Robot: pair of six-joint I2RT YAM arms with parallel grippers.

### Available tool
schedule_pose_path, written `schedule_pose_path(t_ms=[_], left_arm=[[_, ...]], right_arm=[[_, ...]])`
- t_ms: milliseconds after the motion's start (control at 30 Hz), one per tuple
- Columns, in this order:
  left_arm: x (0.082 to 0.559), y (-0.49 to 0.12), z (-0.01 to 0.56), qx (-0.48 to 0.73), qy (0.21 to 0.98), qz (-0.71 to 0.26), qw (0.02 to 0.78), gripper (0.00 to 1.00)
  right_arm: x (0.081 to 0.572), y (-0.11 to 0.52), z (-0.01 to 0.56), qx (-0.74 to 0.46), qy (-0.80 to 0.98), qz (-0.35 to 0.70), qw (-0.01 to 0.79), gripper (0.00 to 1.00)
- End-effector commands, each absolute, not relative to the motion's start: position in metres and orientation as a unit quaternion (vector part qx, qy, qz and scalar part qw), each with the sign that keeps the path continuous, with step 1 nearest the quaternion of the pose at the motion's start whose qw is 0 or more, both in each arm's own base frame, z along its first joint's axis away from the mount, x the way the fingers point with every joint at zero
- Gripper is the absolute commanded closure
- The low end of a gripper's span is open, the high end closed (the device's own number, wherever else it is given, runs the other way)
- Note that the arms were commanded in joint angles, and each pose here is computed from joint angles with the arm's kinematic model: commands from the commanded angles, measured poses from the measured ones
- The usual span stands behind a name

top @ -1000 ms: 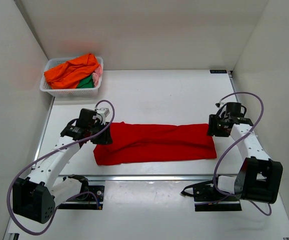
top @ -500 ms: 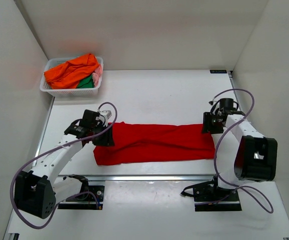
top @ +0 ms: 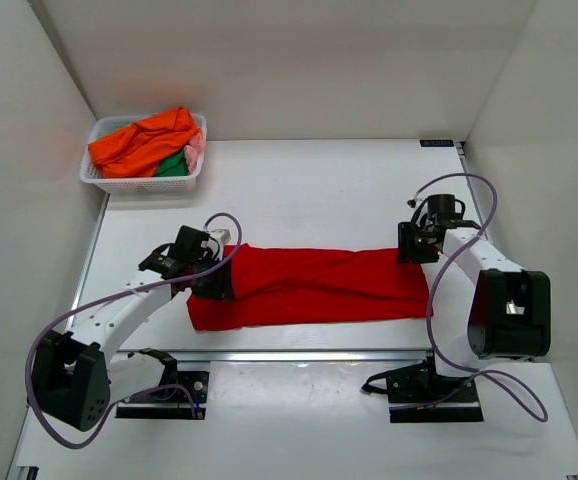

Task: Fold and stack the t-shirts
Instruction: Fold the other side of the tshirt into a rectangle

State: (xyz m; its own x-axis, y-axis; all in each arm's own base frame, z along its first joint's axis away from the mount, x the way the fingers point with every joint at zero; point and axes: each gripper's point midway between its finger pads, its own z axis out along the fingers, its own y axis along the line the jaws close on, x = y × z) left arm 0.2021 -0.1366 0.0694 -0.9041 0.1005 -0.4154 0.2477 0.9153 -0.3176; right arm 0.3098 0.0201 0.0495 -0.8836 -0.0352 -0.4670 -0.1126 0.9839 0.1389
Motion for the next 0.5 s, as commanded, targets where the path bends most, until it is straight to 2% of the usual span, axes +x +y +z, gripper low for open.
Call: schedule_pose_path(t_ms=[0, 133, 467], left_arm=[[0.210, -0.141, 0.077, 0.090, 0.952, -0.194, 0.218, 0.51], [0.209, -0.140, 0.076, 0.088, 0.953, -0.194, 0.216, 0.52], [0.209, -0.141, 0.076, 0.091, 0.953, -0.196, 0.213, 0.52]], right_arm=[[0.332, 0.020, 0.064, -0.040, 0.958, 0.078, 0.274, 0.58], [0.330, 0.008, 0.050, -0.017, 0.969, 0.049, 0.242, 0.58], [0.330, -0.012, 0.046, 0.014, 0.968, 0.015, 0.249, 0.58]])
